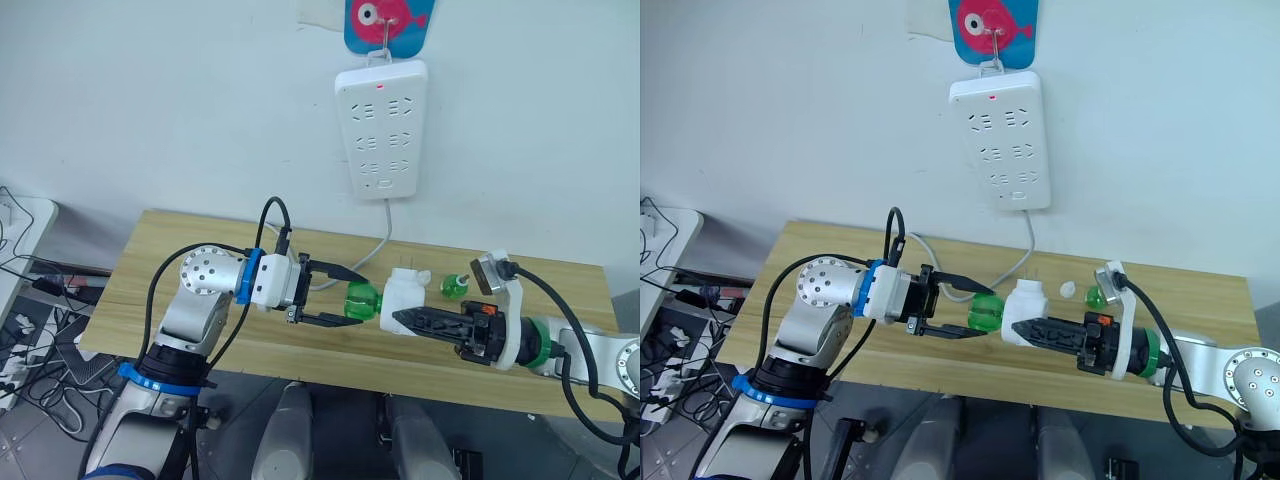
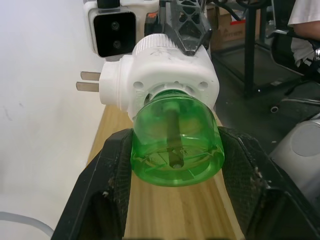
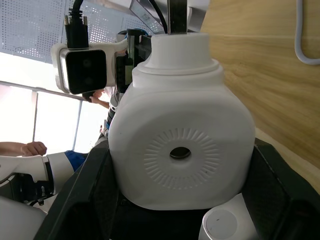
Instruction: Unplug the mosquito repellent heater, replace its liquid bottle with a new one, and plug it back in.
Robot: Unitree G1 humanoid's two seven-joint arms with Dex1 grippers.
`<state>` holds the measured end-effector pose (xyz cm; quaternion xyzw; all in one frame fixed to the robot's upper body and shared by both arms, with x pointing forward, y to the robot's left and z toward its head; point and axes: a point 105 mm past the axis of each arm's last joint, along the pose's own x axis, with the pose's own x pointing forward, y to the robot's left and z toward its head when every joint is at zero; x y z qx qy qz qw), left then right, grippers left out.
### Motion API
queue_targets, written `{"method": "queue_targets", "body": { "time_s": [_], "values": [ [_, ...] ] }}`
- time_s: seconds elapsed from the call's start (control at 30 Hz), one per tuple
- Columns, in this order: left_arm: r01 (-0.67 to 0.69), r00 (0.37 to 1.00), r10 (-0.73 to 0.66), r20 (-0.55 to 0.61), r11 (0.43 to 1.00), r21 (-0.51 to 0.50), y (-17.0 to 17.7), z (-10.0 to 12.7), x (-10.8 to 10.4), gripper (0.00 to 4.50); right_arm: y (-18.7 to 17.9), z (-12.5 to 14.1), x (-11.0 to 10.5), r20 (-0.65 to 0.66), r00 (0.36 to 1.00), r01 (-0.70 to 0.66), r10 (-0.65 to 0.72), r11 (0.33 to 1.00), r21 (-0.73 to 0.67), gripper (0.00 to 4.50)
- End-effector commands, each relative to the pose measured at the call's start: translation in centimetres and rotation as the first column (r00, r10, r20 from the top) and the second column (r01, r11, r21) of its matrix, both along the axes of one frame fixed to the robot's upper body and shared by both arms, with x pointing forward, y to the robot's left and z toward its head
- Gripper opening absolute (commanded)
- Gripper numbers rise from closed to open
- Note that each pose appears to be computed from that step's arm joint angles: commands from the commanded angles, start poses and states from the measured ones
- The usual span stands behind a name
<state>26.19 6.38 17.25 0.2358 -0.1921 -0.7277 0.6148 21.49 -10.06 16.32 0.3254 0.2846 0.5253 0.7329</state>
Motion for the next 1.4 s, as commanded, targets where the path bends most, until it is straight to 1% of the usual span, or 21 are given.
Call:
{"method": "queue_targets", "body": {
  "time_s": [0.03,0.13,0.27,0.43,0.6,0.73,0.83,1.0,1.17,1.37,1.4],
  "values": [
    [0.118,0.992,-0.114,0.059,0.990,-0.081,-2.7,0.6,-2.0,2.23,2.0,1.2,-2.3,0.013,0.990,-0.141,0.140,0.988,0.061,2.95],
    [0.116,0.992,-0.110,0.055,0.986,-0.121,-2.8,0.1,-2.2,2.23,1.6,1.5,-1.9,0.024,0.994,-0.108,0.107,0.994,0.034,2.95],
    [0.141,0.988,-0.127,0.085,0.975,-0.173,-3.2,-0.5,-2.6,2.23,1.3,1.5,-2.2,0.039,0.993,-0.112,0.113,0.994,-0.009,2.95],
    [0.120,0.991,-0.104,0.078,0.966,-0.229,-4.1,-0.7,-2.6,2.23,1.2,1.9,-2.2,0.072,0.993,-0.086,0.088,0.996,-0.039,2.95],
    [0.133,0.990,-0.119,0.071,0.962,-0.240,-4.4,-1.0,-3.3,2.23,1.1,1.5,-3.1,0.071,0.994,-0.081,0.087,0.993,-0.081,2.95],
    [0.138,0.990,-0.126,0.067,0.960,-0.242,-4.4,-1.0,-3.6,2.23,1.0,1.7,-3.1,0.075,0.994,-0.073,0.078,0.995,-0.074,2.95],
    [0.140,0.990,-0.129,0.062,0.959,-0.246,-4.3,-1.0,-3.7,2.23,0.9,1.8,-3.4,0.077,0.992,-0.095,0.100,0.993,-0.068,2.95],
    [0.150,0.988,-0.141,0.055,0.958,-0.244,-4.2,-1.0,-3.8,2.23,0.5,1.9,-4.1,0.072,0.985,-0.150,0.157,0.985,-0.084,2.95],
    [0.148,0.989,-0.140,0.051,0.950,-0.275,-4.5,-0.9,-3.7,2.23,0.1,1.9,-4.1,0.070,0.985,-0.147,0.155,0.983,-0.108,2.95],
    [0.153,0.988,-0.144,0.053,0.948,-0.279,-4.9,-0.9,-3.6,2.23,0.0,2.0,-4.2,0.073,0.987,-0.137,0.145,0.985,-0.103,2.95],
    [0.154,0.988,-0.145,0.053,0.948,-0.278,-4.9,-0.9,-3.6,2.23,0.0,2.0,-4.3,0.073,0.987,-0.138,0.145,0.985,-0.101,3.67]
  ]
}}
